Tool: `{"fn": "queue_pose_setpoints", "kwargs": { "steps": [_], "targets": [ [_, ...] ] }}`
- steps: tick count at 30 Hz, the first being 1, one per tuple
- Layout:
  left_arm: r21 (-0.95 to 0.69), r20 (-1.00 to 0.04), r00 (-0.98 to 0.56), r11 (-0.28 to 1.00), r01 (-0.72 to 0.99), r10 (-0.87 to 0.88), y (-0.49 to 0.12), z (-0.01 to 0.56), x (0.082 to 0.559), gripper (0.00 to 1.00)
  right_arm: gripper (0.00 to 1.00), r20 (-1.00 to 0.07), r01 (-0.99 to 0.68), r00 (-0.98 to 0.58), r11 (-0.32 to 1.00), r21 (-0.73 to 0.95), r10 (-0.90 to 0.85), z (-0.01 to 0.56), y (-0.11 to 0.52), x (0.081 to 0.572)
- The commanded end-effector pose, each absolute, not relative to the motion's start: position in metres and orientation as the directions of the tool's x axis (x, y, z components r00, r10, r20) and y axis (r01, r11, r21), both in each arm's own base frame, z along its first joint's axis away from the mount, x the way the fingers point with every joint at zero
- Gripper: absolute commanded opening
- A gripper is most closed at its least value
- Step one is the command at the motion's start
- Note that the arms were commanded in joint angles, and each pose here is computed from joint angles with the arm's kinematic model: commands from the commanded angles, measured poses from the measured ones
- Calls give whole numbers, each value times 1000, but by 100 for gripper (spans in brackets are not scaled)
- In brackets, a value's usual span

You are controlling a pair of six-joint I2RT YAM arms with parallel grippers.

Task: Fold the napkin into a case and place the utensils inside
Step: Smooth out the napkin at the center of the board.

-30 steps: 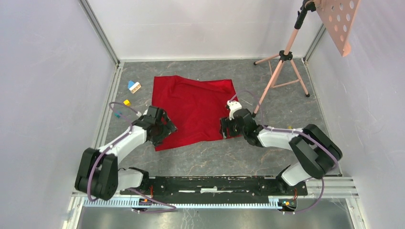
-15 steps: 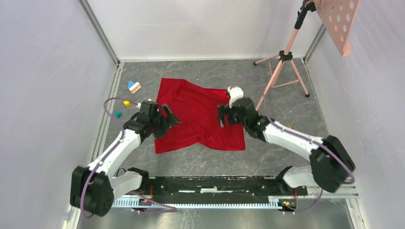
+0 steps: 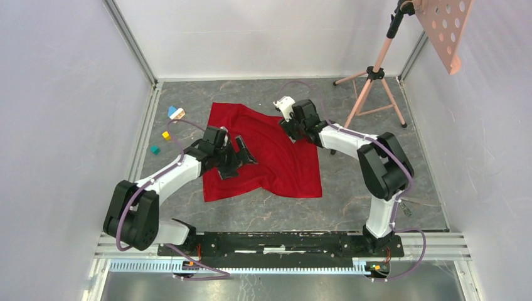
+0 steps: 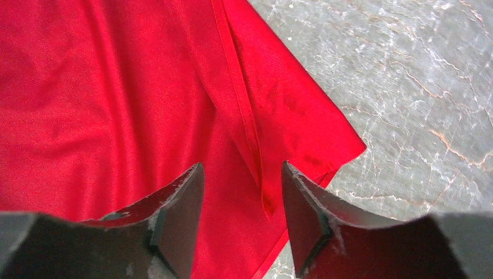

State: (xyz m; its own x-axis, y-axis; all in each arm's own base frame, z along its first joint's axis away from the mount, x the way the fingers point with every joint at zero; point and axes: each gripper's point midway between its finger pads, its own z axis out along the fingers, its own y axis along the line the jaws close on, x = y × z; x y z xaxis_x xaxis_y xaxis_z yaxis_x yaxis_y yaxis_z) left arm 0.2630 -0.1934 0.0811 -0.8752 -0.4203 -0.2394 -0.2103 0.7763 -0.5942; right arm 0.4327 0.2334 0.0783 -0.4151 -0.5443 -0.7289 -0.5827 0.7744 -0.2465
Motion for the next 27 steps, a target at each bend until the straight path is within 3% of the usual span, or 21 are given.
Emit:
{"fn": "queue_pose_setpoints", "kwargs": {
  "steps": [1, 14, 17, 19, 27],
  "targets": [
    [-625, -272, -881, 768, -143, -386, -204, 90, 275, 100, 55, -683, -637, -342, 693, -337, -646, 80, 237, 451],
    [-513, -344, -843, 835, -202, -415, -175, 79, 277, 100, 34, -636, -655, -358, 670, -351, -684, 51, 244, 472],
    [-434, -379, -806, 857, -279, -454, -153, 75, 278, 100, 21, -633, -641, -361, 675, -365, -685, 53, 244, 478],
    [-396, -388, -787, 858, -328, -480, -140, 67, 278, 100, 0, -634, -602, -365, 693, -397, -681, 61, 240, 488],
    [-313, -368, -753, 835, -452, -545, -108, 34, 263, 100, 0, -726, -205, -336, 799, -566, -600, 135, 189, 543]
  ]
}}
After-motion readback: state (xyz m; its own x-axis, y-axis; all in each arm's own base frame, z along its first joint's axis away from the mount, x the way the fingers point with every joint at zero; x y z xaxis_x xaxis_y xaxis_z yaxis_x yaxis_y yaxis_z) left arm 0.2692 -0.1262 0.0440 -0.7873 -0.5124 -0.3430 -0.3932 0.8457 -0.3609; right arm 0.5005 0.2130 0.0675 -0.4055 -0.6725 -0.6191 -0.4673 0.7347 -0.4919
